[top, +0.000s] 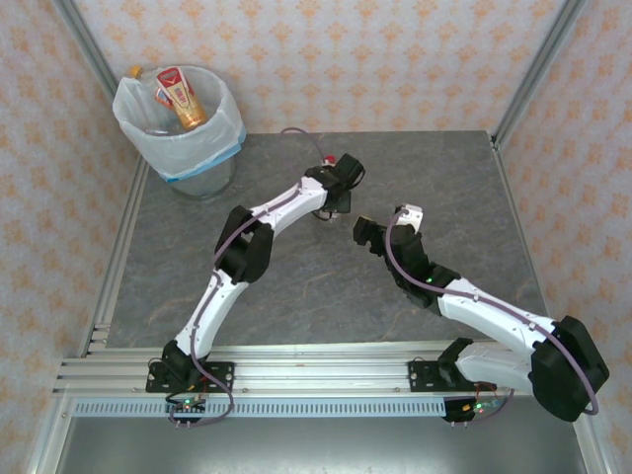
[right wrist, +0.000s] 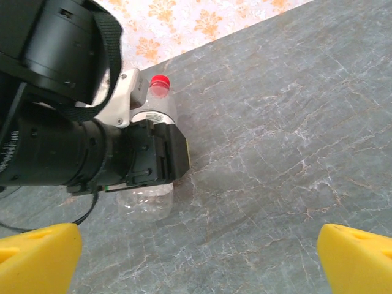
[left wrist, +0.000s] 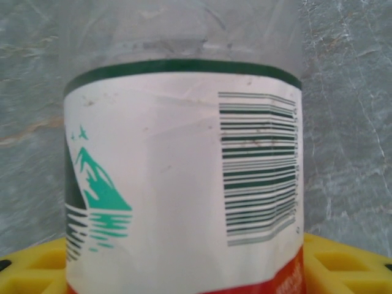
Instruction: Put the plastic bottles in the bin
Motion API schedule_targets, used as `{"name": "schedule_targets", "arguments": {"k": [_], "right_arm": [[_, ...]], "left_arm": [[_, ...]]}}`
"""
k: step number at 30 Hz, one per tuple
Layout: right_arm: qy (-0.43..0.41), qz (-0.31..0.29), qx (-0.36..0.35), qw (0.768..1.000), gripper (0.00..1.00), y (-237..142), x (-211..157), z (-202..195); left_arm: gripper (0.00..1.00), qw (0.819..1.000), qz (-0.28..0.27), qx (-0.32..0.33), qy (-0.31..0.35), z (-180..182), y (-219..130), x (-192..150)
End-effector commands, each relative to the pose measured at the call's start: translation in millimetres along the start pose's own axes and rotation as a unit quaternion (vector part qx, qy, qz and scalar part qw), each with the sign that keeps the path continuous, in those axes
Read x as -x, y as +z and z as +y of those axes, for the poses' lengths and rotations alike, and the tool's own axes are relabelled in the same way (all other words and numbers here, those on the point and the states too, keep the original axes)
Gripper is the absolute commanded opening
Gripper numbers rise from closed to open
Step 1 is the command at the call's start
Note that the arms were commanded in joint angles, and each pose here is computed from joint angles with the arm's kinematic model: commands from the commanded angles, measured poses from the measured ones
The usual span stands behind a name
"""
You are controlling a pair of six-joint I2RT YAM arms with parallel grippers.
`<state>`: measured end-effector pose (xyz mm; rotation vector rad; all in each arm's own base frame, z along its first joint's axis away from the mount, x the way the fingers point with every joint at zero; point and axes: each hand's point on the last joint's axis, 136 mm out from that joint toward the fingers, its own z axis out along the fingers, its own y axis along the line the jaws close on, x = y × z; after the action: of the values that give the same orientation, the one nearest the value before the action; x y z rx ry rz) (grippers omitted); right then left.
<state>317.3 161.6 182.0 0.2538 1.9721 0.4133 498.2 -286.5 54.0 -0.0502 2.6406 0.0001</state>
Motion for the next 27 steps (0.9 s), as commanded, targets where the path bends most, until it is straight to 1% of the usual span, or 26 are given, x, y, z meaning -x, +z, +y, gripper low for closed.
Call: {"name": "schedule_targets", "arguments": {"k": [1, 5, 8, 11, 12, 16, 22, 25, 27], "right_arm": [[0.003, -0.012, 0.013, 1.0, 0.99, 1.6, 4.8, 5.4], [0.007, -0.015, 0.019, 1.0, 0.99, 4.9, 6.5, 10.2], [0.009, -0.011, 0.024, 1.0, 0.99, 9.3, 7.3, 15.9], [0.013, -0.008, 0.032, 0.999, 0.99, 13.8, 7.4, 22.7], [0.016, -0.011, 0.038, 0.999, 0.99, 13.7, 10.2, 25.6], [0.013, 0.002, 0.043, 0.999, 0.99, 25.3, 2.3, 32.3], [0.009, 0.015, 0.055, 0.998, 0.99, 33.1, -0.3, 43.5], [0.009, 0.015, 0.058, 0.998, 0.99, 34.7, 0.9, 45.9], [0.01, 0.015, 0.06, 0.998, 0.99, 35.1, 1.0, 46.8]], "left_arm": [[0.61, 0.998, -0.06, -0.024, -0.002, 7.2, -60.4, 34.6], [0.59, 0.994, -0.094, -0.047, 0.0, 16.5, -101.4, 39.8], [0.59, 0.991, -0.118, -0.055, 0.001, 29.1, -138.3, 42.5], [0.59, 0.986, -0.159, -0.056, 0.0, 47.2, -182.0, 48.9], [0.59, 0.984, -0.174, -0.05, 0.0, 55.9, -195.4, 51.7], [0.59, 0.975, -0.218, -0.025, -0.013, 91.9, -237.4, 63.2], [0.59, 0.962, -0.268, 0.01, -0.058, 154.4, -276.7, 84.9], [0.59, 0.951, -0.295, 0.039, -0.077, 189.1, -295.0, 96.9], [0.58, 0.941, -0.317, 0.064, -0.098, 215.6, -308.0, 104.9]]}}
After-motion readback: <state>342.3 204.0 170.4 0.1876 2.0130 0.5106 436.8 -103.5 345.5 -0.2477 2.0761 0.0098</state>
